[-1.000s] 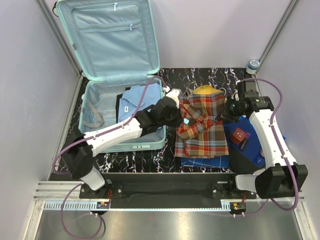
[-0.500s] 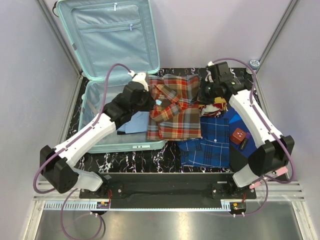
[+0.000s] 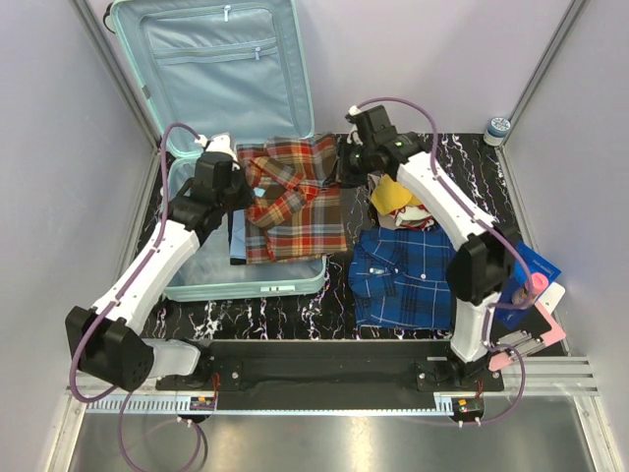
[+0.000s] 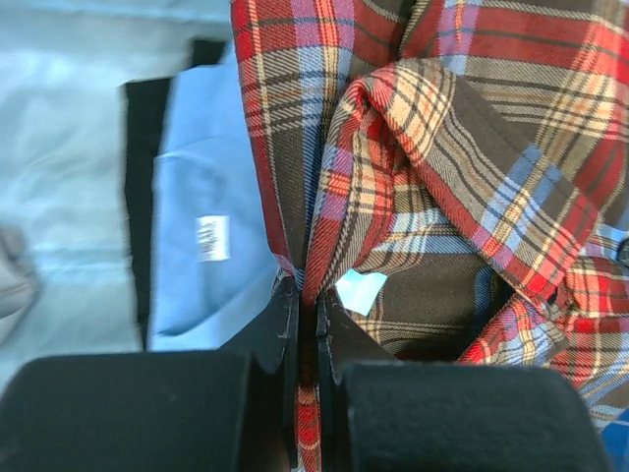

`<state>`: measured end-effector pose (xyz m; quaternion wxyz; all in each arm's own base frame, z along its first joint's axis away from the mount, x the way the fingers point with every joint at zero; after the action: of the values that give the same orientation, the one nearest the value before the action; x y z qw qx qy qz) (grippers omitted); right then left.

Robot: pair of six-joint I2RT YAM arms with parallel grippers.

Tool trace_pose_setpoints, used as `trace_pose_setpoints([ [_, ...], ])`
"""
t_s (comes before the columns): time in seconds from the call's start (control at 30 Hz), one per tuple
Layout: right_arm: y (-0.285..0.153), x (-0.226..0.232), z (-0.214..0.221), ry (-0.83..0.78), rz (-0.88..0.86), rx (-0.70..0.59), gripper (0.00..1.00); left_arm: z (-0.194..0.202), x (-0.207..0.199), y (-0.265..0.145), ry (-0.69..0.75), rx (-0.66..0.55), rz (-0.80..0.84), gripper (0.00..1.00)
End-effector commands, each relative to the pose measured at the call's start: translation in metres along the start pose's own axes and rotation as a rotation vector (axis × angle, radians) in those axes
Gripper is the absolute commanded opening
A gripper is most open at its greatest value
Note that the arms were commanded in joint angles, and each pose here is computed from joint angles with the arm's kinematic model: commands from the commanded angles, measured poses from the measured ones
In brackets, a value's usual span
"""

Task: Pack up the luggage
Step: Place the clothes in the luggage.

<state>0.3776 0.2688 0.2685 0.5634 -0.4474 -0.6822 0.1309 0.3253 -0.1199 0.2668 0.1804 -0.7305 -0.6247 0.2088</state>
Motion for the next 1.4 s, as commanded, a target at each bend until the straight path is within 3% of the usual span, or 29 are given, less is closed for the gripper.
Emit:
trace_pose_setpoints([
  [0.0,0.015,0.002,-0.013,-0.013,0.031,-0.035,0.0,0.003,0.05,0.0,0.009,0.005,-0.194,0.0],
  [0.5,0.088,-0.015,-0.007,-0.021,0.094,0.062,0.0,0.024,0.101,0.059,-0.056,0.128,-0.303,0.0],
  [1.0,0.107,-0.029,0.002,-0.039,0.161,0.092,0.01,0.033,0.125,0.092,-0.05,0.188,-0.381,0.0],
  [1.1,0.105,-0.03,0.005,-0.045,0.17,0.11,0.18,0.039,0.127,0.095,-0.052,0.207,-0.386,0.0],
  [1.13,0.103,-0.029,0.005,-0.05,0.172,0.113,0.32,0.038,0.126,0.095,-0.053,0.204,-0.376,0.0],
  [1.23,0.094,-0.026,0.004,-0.061,0.174,0.106,0.59,0.037,0.124,0.096,-0.059,0.202,-0.361,0.0],
  [1.37,0.071,-0.015,-0.002,-0.079,0.168,0.061,0.7,0.038,0.124,0.095,-0.06,0.203,-0.36,0.0],
])
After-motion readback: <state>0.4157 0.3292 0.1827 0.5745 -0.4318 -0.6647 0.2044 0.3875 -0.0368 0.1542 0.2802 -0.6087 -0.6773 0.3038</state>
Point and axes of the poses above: each gripper's point midway between its finger pads, its own y axis out along the fingers, its own x axis along the line the jaws close on, z = x × y, the point moved 5 cm from there along -y, back along the fingers, and after that the axes turned 15 degrees about y, right-handed, at the moved point
